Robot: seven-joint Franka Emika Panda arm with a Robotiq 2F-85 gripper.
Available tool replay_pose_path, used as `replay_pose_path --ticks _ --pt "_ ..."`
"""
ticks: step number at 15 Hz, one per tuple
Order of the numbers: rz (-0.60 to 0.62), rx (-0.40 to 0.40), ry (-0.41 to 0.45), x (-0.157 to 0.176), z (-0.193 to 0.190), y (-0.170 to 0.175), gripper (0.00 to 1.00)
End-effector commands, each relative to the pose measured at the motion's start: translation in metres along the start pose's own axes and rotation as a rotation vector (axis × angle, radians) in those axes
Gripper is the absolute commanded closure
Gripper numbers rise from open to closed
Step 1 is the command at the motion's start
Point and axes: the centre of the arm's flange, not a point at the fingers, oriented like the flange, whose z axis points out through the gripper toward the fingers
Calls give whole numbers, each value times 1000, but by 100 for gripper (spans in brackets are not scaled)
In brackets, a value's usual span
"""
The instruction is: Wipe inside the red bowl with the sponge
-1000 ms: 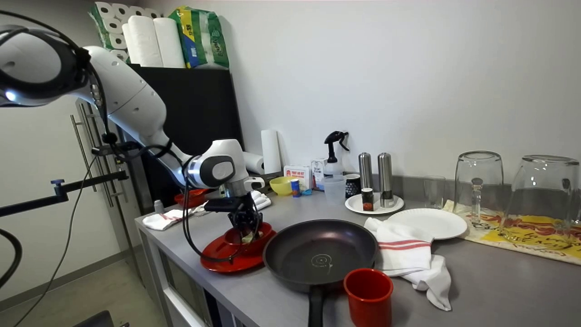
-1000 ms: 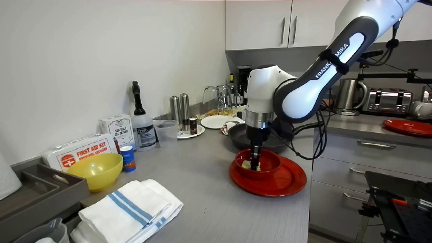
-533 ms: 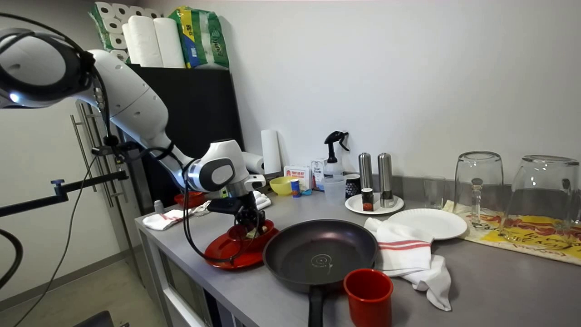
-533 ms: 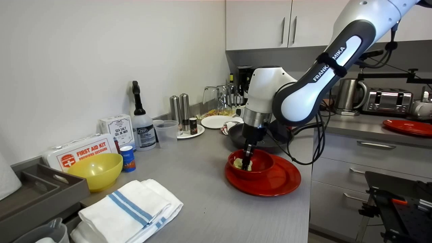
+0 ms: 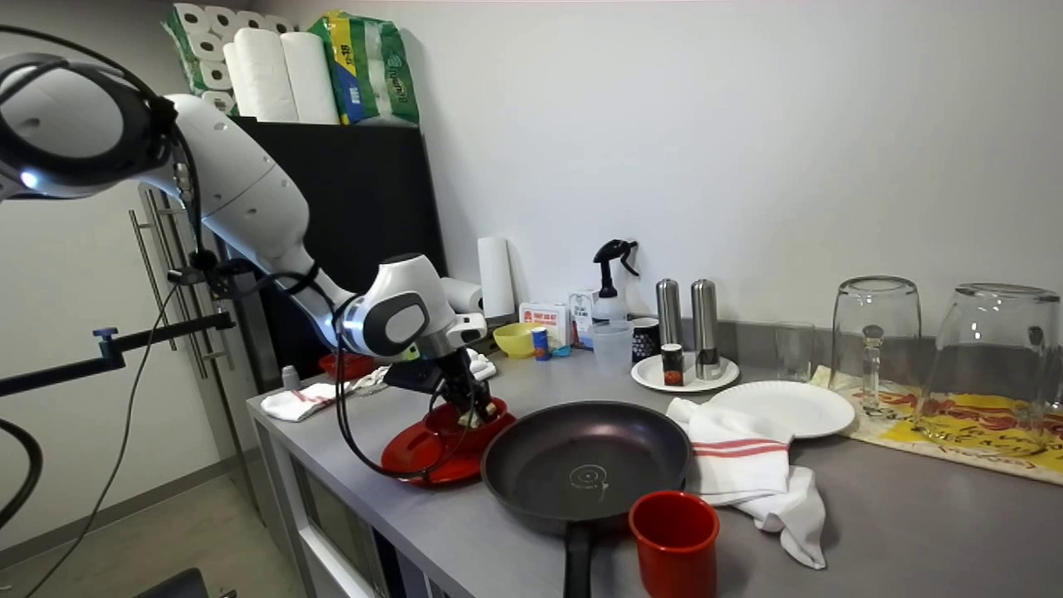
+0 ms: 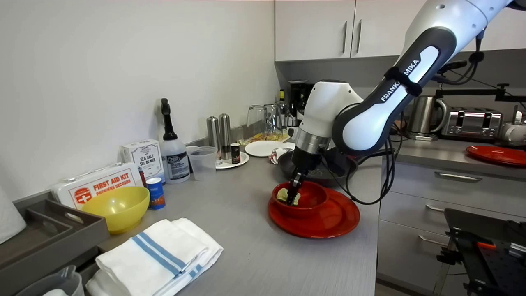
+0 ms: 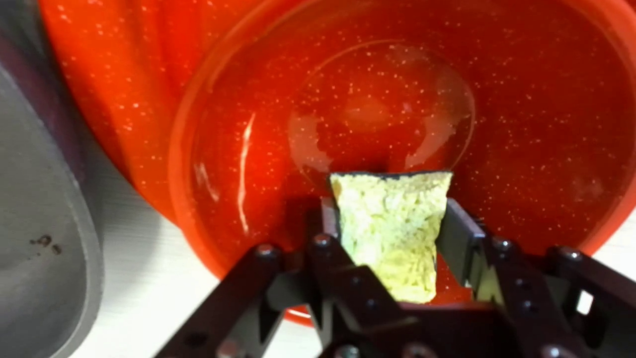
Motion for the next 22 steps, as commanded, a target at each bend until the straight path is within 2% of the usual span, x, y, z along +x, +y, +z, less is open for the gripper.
replay_pose_path --ticks 1,8,11,18,22 --pt "35 7 55 -1 -12 0 75" --pt "63 -10 -3 -16 -40 16 75" --pt "53 -1 -85 -29 -74 18 75" --pt "19 45 -55 -25 -172 4 75" --pt "25 62 -102 -44 -205 22 75"
